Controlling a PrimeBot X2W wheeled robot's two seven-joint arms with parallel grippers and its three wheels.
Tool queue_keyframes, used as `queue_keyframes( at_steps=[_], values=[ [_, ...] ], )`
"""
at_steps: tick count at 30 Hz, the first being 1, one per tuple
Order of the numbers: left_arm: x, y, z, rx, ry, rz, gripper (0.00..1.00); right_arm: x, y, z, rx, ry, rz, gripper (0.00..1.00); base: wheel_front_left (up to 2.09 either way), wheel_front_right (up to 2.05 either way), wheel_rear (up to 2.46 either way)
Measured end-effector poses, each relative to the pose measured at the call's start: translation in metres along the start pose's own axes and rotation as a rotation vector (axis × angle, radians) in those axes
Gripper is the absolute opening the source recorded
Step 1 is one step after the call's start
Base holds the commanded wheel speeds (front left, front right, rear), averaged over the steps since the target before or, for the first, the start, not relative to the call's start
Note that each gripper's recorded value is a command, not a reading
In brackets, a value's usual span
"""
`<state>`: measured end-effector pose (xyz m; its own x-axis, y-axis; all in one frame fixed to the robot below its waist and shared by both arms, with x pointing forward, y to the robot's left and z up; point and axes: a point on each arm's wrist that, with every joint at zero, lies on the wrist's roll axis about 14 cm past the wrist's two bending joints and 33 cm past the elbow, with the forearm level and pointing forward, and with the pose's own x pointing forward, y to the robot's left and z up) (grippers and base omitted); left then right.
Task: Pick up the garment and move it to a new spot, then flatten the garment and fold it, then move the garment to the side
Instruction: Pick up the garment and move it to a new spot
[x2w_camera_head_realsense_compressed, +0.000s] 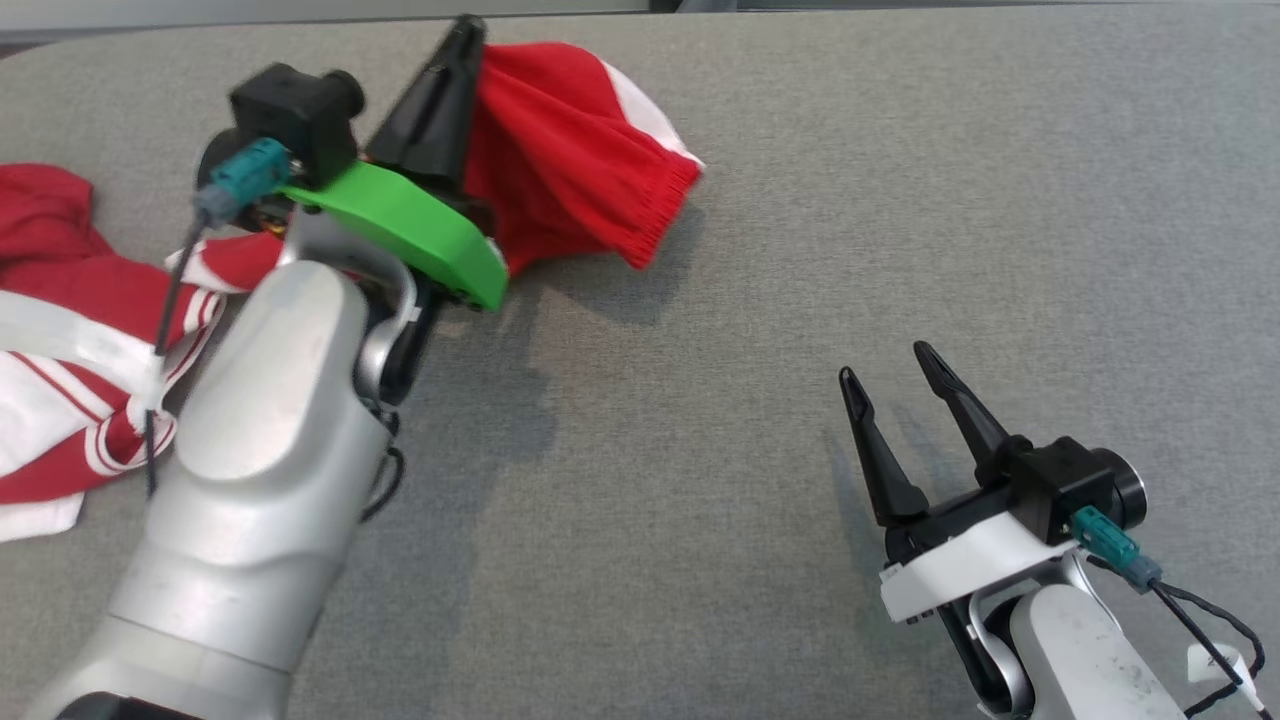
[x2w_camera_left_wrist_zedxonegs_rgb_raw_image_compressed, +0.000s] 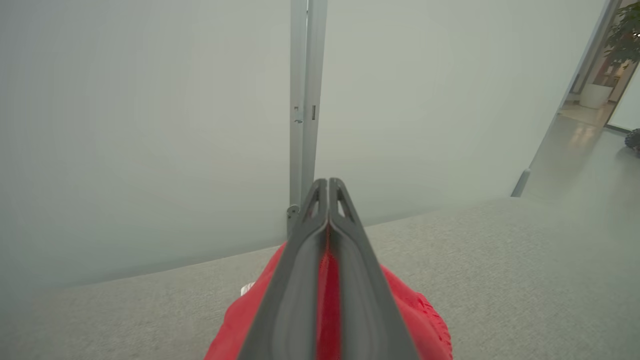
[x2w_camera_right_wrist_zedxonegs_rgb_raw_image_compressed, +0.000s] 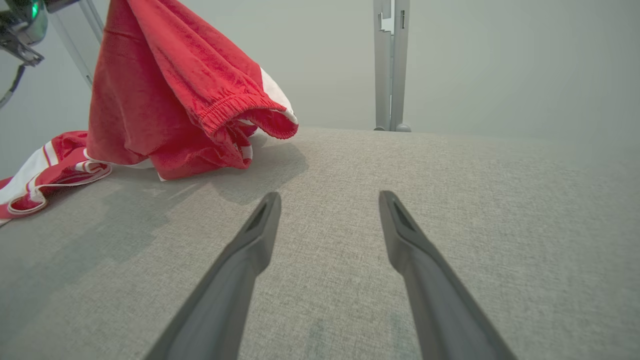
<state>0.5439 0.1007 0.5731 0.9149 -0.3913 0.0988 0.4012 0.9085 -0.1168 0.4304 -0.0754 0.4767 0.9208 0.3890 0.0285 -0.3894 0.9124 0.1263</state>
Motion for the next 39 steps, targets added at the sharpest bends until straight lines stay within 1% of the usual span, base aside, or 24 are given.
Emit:
queue_keyframes(
  at_steps=[4, 5, 8, 11, 12, 13, 16, 18, 23, 27, 31, 34, 39],
  values=[
    [0.012, -0.082, 0.003, -0.102, -0.046, -0.173, 0.00, -0.016, -0.014, 0.005, -0.005, -0.004, -0.058, 1.00, 0.00, 0.00, 0.00],
    [0.013, -0.118, 0.006, -0.148, -0.058, -0.249, 0.00, -0.024, -0.020, 0.008, -0.008, -0.007, -0.088, 1.00, 0.00, 0.00, 0.00],
    [0.012, -0.150, -0.003, -0.183, -0.036, -0.301, 0.00, -0.035, -0.029, 0.013, -0.010, -0.017, -0.129, 1.00, 0.00, 0.00, 0.00],
    [0.009, -0.168, -0.026, -0.177, 0.022, -0.321, 0.00, -0.047, -0.039, 0.018, -0.017, -0.023, -0.174, 1.00, 0.00, 0.00, 0.00],
    [0.008, -0.171, -0.037, -0.170, 0.050, -0.322, 0.44, -0.051, -0.043, 0.020, -0.020, -0.026, -0.189, 1.00, 0.00, 0.00, 0.00],
    [0.006, -0.173, -0.047, -0.161, 0.070, -0.320, 1.00, -0.054, -0.046, 0.021, -0.022, -0.029, -0.204, 1.00, 0.00, 0.00, 0.00],
    [-0.002, -0.166, -0.078, -0.152, 0.140, -0.279, 1.00, -0.065, -0.054, 0.025, -0.027, -0.033, -0.242, 1.00, 0.00, 0.00, 0.00],
    [-0.008, -0.158, -0.094, -0.121, 0.170, -0.260, 1.00, -0.071, -0.057, 0.028, -0.030, -0.041, -0.259, 1.00, 0.00, 0.00, 0.00],
    [-0.027, -0.120, -0.110, -0.076, 0.201, -0.157, 1.00, -0.079, -0.056, 0.032, -0.028, -0.052, -0.270, 1.00, 0.00, 0.00, 0.00],
    [-0.044, -0.080, -0.087, -0.058, 0.115, -0.023, 1.00, -0.080, -0.054, 0.038, -0.028, -0.072, -0.264, 1.00, 0.00, 0.00, 0.00],
    [-0.085, -0.044, -0.081, -0.041, 0.085, 0.117, 1.00, -0.083, -0.046, 0.036, -0.018, -0.069, -0.249, 1.00, 0.00, 0.00, 0.00],
    [-0.117, -0.024, -0.079, -0.020, 0.077, 0.203, 1.00, -0.083, -0.040, 0.037, -0.012, -0.073, -0.234, 1.00, 0.00, 0.00, 0.00],
    [-0.167, -0.005, -0.083, -0.007, 0.096, 0.309, 1.00, -0.086, -0.028, 0.036, -0.002, -0.075, -0.205, 1.00, 0.00, 0.00, 0.00]
  ],
)
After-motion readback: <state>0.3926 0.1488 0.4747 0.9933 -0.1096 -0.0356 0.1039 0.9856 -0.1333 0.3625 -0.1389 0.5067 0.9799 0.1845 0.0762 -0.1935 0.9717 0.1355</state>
